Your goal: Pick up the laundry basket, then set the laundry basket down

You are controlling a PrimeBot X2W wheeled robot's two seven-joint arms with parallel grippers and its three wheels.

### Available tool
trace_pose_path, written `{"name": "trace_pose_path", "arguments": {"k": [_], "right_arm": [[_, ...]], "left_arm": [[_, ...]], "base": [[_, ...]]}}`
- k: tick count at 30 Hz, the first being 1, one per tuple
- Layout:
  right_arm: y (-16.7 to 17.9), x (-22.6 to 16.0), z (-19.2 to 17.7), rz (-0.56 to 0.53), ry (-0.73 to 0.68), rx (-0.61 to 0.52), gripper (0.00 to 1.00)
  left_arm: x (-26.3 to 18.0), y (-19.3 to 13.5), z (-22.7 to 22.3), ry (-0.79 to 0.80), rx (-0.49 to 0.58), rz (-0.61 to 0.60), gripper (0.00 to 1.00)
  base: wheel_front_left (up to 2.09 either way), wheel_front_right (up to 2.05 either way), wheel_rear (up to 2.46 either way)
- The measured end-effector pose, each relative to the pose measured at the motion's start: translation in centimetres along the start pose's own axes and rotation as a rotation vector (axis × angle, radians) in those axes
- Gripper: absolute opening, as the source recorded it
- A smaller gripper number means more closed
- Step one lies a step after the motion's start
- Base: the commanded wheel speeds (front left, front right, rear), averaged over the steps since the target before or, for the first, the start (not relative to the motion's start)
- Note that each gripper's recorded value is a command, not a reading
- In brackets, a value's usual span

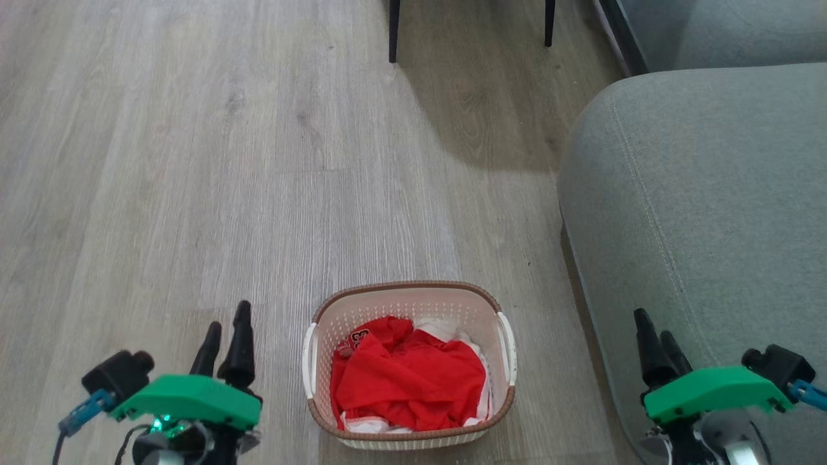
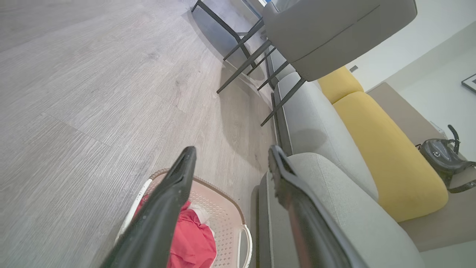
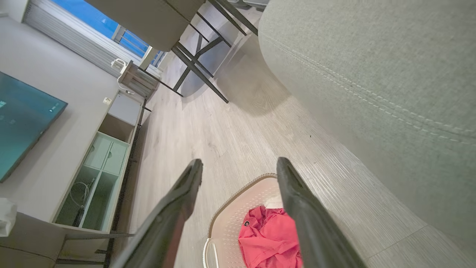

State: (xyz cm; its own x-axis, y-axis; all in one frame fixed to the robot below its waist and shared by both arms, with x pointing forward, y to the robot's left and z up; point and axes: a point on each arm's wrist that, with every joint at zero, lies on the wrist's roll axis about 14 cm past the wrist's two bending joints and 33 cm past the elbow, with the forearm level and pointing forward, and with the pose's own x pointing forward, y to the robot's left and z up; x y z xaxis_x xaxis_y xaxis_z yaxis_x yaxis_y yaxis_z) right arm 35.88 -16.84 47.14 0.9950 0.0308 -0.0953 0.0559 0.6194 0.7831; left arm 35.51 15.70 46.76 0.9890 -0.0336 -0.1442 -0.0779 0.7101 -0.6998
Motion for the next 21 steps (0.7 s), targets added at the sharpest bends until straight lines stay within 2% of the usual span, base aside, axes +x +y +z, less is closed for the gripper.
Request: {"name": "trace_pose_path", "arguments": {"k": [21], "right_arm": [[1.5, -0.2, -0.4, 0.062, -0.008, -0.235, 1.00]], "left_arm": [[-1.1, 0.1, -0.7, -0.003, 0.286, -0.010, 1.00]], "base": [[0.00, 0.00, 0.00]]}}
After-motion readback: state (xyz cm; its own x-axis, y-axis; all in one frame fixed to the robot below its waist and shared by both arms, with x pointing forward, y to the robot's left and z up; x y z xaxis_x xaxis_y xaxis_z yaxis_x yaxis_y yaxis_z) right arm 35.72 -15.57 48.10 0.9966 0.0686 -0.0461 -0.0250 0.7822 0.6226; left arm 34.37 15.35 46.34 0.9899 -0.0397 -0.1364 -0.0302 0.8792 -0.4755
